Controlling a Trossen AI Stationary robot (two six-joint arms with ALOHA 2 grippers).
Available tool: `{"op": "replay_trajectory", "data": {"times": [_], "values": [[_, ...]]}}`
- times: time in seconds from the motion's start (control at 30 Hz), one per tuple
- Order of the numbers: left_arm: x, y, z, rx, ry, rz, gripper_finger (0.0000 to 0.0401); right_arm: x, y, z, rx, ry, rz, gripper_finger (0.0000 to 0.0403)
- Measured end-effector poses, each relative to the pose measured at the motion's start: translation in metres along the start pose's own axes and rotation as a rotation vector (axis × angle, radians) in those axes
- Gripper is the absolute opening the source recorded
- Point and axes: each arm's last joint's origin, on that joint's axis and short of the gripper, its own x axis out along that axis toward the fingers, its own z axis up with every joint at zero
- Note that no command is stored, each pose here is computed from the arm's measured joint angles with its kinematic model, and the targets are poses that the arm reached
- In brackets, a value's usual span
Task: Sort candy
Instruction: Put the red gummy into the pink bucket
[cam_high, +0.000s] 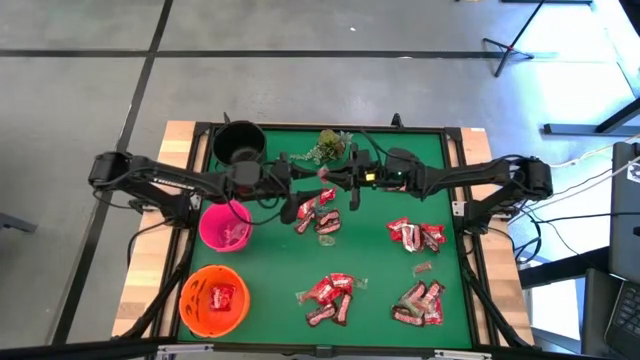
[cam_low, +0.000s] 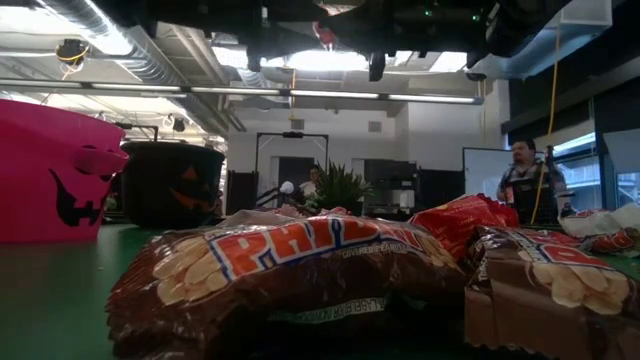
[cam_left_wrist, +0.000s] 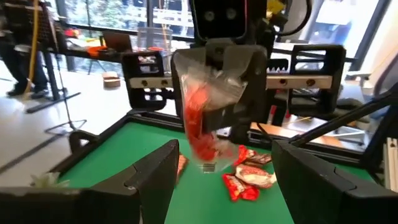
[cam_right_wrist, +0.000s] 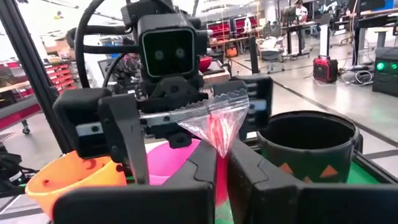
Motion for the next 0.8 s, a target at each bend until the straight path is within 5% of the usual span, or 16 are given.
{"op": "replay_trajectory", "data": {"times": [0.3, 0.67, 0.8], "values": [[0.0086, 0.0073, -0.0058, -0.02, -0.01, 0.026, 0.0217, 0.0019, 0.0038, 0.0004, -0.007, -0.028, 0.025, 0.0016], [0.0085, 0.0081, -0.0052, 0.012, -0.013, 0.033, 0.0027, 0.002, 0.0033, 0.0001, -0.014, -0.027, 0.023, 0.0026], [0.0073, 0.0085, -0.0069, 0.026, 0.017, 0.035, 0.0009, 0.0009, 0.0043, 0.0018, -0.027, -0.027, 0.042, 0.0075]]}}
